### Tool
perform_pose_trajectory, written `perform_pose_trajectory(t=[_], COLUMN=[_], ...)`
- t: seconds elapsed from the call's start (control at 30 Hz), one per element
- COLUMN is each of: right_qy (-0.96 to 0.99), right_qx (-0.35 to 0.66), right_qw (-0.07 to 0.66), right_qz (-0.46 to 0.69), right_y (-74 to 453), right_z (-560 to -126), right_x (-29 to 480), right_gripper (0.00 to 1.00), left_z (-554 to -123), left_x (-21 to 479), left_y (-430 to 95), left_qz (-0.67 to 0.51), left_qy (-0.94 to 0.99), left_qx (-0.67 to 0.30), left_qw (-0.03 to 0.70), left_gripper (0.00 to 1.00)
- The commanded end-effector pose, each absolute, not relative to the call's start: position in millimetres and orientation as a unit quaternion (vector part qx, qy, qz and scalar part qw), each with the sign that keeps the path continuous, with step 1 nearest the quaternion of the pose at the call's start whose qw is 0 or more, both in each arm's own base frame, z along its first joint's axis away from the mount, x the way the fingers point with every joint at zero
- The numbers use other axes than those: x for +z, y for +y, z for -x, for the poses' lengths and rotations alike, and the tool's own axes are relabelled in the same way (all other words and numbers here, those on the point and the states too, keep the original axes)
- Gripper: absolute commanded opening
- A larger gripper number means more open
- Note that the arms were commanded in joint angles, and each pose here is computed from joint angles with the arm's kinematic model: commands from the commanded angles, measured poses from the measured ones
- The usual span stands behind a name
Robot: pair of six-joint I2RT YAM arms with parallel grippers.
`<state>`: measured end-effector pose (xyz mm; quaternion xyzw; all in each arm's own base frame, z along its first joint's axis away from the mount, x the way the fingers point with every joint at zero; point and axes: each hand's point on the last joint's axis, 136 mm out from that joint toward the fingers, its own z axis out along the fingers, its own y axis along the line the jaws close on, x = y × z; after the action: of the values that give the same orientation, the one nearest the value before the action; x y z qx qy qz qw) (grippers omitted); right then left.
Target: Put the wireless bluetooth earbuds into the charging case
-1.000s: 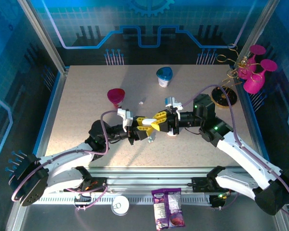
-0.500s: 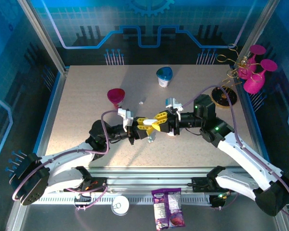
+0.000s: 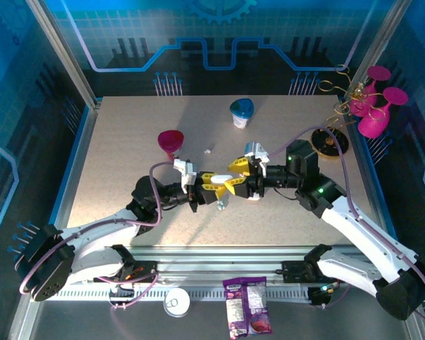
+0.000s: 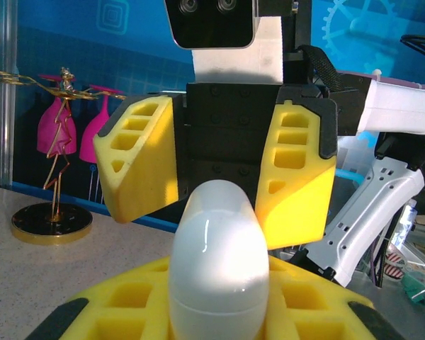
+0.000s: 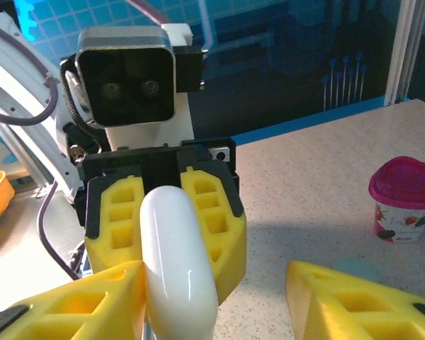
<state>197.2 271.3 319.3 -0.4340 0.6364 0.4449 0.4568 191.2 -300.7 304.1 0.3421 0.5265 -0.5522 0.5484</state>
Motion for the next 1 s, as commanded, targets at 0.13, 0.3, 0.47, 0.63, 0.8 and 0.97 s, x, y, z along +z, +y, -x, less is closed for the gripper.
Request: perform_pose_trajectory(t=[0.13,0.3,0.47,0.63,0.8,0.97], right_qy=[0.659,0.652,0.639,0.640,0.692,0.769], right_qx=[0.412,0.422,0.430,0.424,0.388,0.333], right_qw=[0.506,0.505,0.512,0.538,0.566,0.532], right_qz=[0.374,0.375,0.381,0.348,0.223,0.122], right_y=[252,253,252,238,195,159], right_z=[-227,-225,-218,-219,-255,-286], right_x=[332,337,346,353,337,290], right_gripper=[0.63,0.68,0.81,1.00,1.00,0.97], left_z=[-175,-179,-185,-197,-197,-195], left_x=[321,318,311,301,302,302], left_y=[-299,-298,-297,-296,-294,-292], left_qz=[-0.388,-0.392,-0.398,-0.394,-0.409,-0.421], left_qy=[0.474,0.473,0.465,0.488,0.495,0.486], left_qx=[-0.544,-0.525,-0.495,-0.460,-0.434,-0.420], left_qw=[0.573,0.589,0.617,0.628,0.632,0.640], left_gripper=[0.05,0.05,0.03,0.00,0.00,0.00])
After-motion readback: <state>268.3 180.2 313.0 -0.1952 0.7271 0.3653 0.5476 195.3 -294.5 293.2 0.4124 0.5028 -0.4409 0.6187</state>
